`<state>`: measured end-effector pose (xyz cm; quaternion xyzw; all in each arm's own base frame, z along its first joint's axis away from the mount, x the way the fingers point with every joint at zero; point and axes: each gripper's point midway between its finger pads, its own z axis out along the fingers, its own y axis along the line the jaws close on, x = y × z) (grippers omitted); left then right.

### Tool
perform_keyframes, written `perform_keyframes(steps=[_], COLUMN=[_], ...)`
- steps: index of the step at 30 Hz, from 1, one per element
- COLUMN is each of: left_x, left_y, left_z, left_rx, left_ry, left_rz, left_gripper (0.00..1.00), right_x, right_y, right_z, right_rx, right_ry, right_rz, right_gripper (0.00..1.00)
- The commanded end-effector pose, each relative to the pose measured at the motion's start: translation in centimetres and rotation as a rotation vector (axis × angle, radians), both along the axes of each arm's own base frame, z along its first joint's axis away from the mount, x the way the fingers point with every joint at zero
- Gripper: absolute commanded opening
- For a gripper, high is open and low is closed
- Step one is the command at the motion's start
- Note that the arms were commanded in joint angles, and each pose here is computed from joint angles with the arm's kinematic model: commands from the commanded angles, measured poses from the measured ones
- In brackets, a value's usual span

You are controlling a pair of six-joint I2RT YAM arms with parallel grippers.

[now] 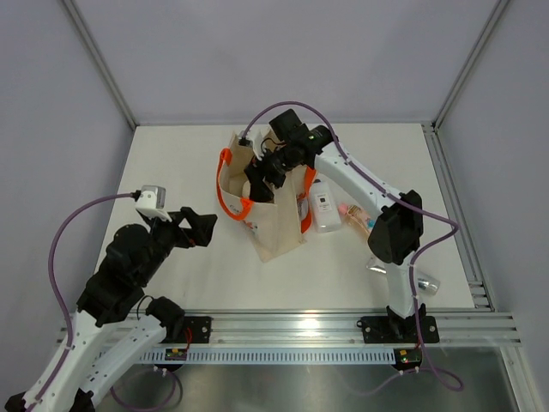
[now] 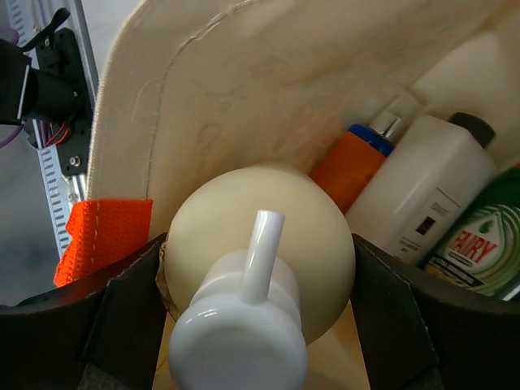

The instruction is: Place the personal care products into the canvas bag

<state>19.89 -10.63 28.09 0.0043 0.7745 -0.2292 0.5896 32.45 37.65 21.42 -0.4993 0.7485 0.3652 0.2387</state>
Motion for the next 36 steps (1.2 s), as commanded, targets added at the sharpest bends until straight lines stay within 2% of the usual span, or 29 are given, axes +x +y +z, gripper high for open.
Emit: perform_keyframes(steps=[1,4,5,8,9,11,16,21,24,25,27,31,36], left_x=[0.3,0.0,0.0,-0.2,-0.2,-0.2,-0.2,-0.3,-0.3,-0.3,-0.3,-0.2,-0.2], left_y=[-0.8,-0.6,-0.6,-0.6,-0.7,-0.9,-1.2,-1.4,-1.6,-1.8,-2.1,-2.6,-2.6], left_z=[1.7,1.7,1.5,1.2,1.1,0.9,1.0,1.3,1.3,1.3,1.0,0.1,-0.6], left_rx=[-0.019,-0.026,-0.024,-0.025,-0.025,-0.028,-0.035,-0.038,-0.031,-0.027,-0.024,-0.023,-0.027], left_ry=[-0.064,-0.072,-0.070,-0.066,-0.063,-0.058,-0.059,-0.063,-0.059,-0.052,-0.042,-0.017,-0.003], left_rz=[-0.038,-0.037,-0.037,-0.042,-0.045,-0.055,-0.068,-0.083,-0.092,-0.104,-0.116,-0.133,-0.129], left_gripper=[0.99,0.99,0.99,0.99,0.99,0.99,0.99,0.99,0.99,0.99,0.99,0.99,0.99], right_x=[-0.6,1.6,2.1,2.6,3.0,3.7,3.9,3.0,2.2,2.7,1.3,-0.1,-0.6], right_y=[1.8,1.7,1.6,1.4,1.1,0.7,0.4,-0.4,-2.7,-4.3,-7.0,-13.2,-22.0], right_z=[3.4,-0.1,-0.9,-0.5,-0.3,1.1,4.6,9.6,13.3,13.9,14.6,11.0,0.0], right_rx=[0.116,0.027,0.005,-0.002,-0.013,-0.021,0.010,0.104,0.163,0.166,0.168,0.076,-0.278], right_ry=[-0.013,0.002,0.001,-0.028,-0.053,-0.108,-0.175,-0.225,-0.278,-0.300,-0.319,-0.296,-0.291], right_rz=[0.004,-0.097,-0.112,-0.135,-0.153,-0.166,-0.148,-0.114,-0.108,-0.125,-0.127,-0.189,-0.422], right_gripper=[0.06,0.21,0.42,0.65,0.88,0.98,1.00,1.00,0.99,1.00,0.99,0.99,0.99])
